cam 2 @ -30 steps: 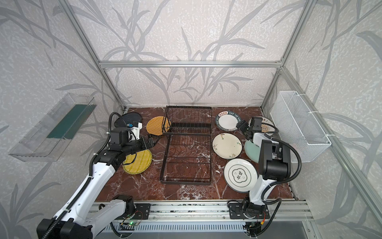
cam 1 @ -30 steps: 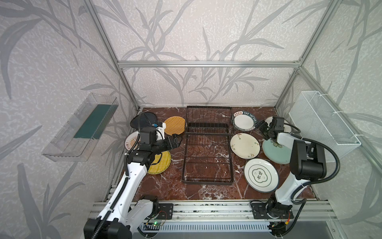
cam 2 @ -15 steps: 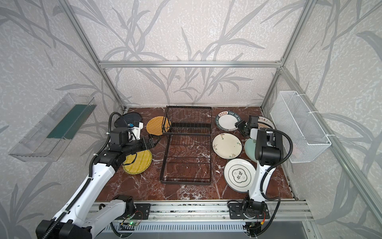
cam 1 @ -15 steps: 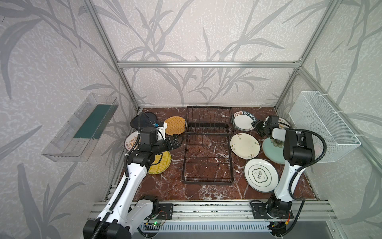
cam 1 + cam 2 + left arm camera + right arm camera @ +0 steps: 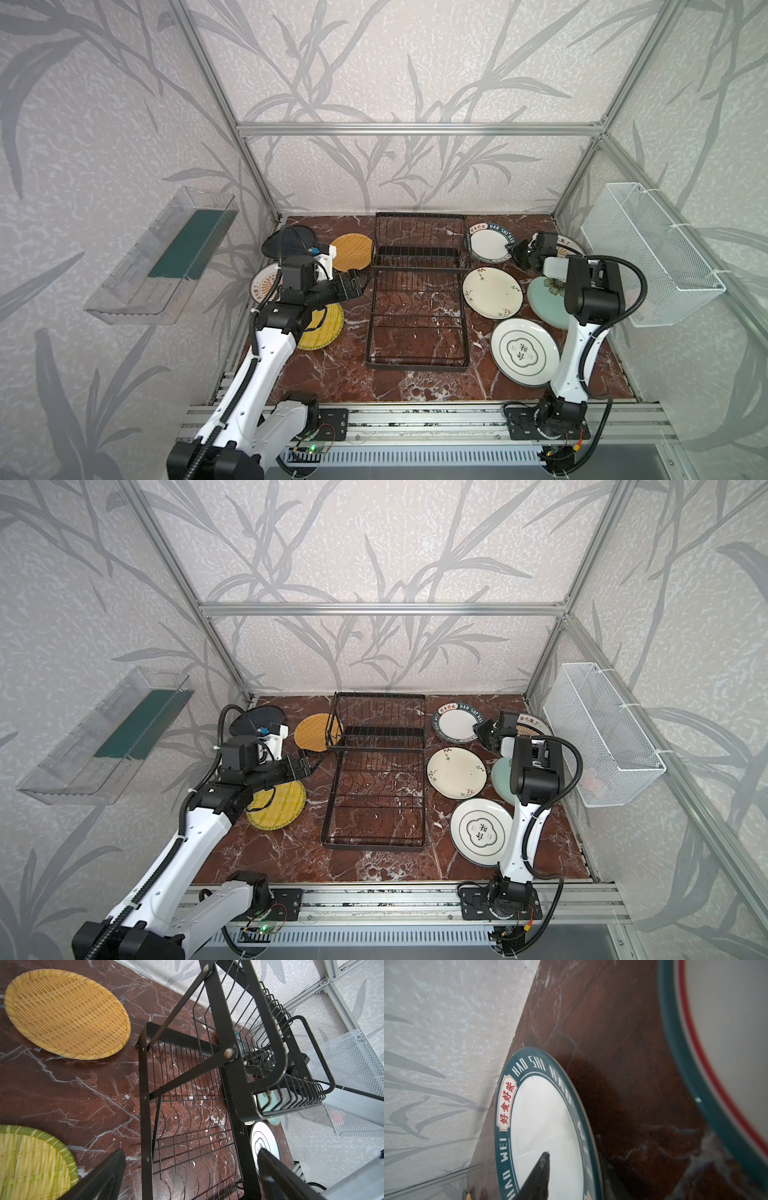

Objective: Load plates into a dish rack
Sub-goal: Pick up the plate from the top-right of the table.

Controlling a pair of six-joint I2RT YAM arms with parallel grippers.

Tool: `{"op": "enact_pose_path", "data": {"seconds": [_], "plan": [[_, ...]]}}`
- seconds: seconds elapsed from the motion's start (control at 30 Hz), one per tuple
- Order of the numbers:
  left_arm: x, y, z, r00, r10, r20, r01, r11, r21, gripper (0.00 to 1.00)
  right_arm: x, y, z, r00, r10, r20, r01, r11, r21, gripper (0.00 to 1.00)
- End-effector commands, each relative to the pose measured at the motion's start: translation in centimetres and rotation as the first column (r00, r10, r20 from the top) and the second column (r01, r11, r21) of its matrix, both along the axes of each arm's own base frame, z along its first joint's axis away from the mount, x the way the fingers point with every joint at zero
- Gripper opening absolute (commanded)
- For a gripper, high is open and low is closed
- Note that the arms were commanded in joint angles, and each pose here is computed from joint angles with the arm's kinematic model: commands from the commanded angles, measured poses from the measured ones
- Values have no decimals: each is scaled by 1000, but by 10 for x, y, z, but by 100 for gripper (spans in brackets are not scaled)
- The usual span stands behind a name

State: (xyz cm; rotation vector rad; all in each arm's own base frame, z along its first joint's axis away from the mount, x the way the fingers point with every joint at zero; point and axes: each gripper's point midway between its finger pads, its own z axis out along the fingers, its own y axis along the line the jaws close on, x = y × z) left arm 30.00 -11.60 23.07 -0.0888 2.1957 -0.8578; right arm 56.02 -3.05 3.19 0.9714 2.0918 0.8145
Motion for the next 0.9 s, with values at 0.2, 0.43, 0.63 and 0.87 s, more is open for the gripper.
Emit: {"op": "enact_pose_path", "data": {"seconds": [0.2,0.43,0.63,0.87], "plan": [[-3,-4,7,999,-22,36,23,1000,-10,98,-7,3,-30,998,-19,-54,22,998,54,13],[-2,3,6,999,7,32,-7,1000,8,98,-2,0,5,999,-52,-12,53,997,64,0],[2,28,5,992,121,40,-124,988,92,98,-10,-7,74,994,-106,25,105,994,43,0],[5,63,22,949,297,107,-312,933,178,99,-33,-16,180,978,-171,122,171,985,12,0]]}}
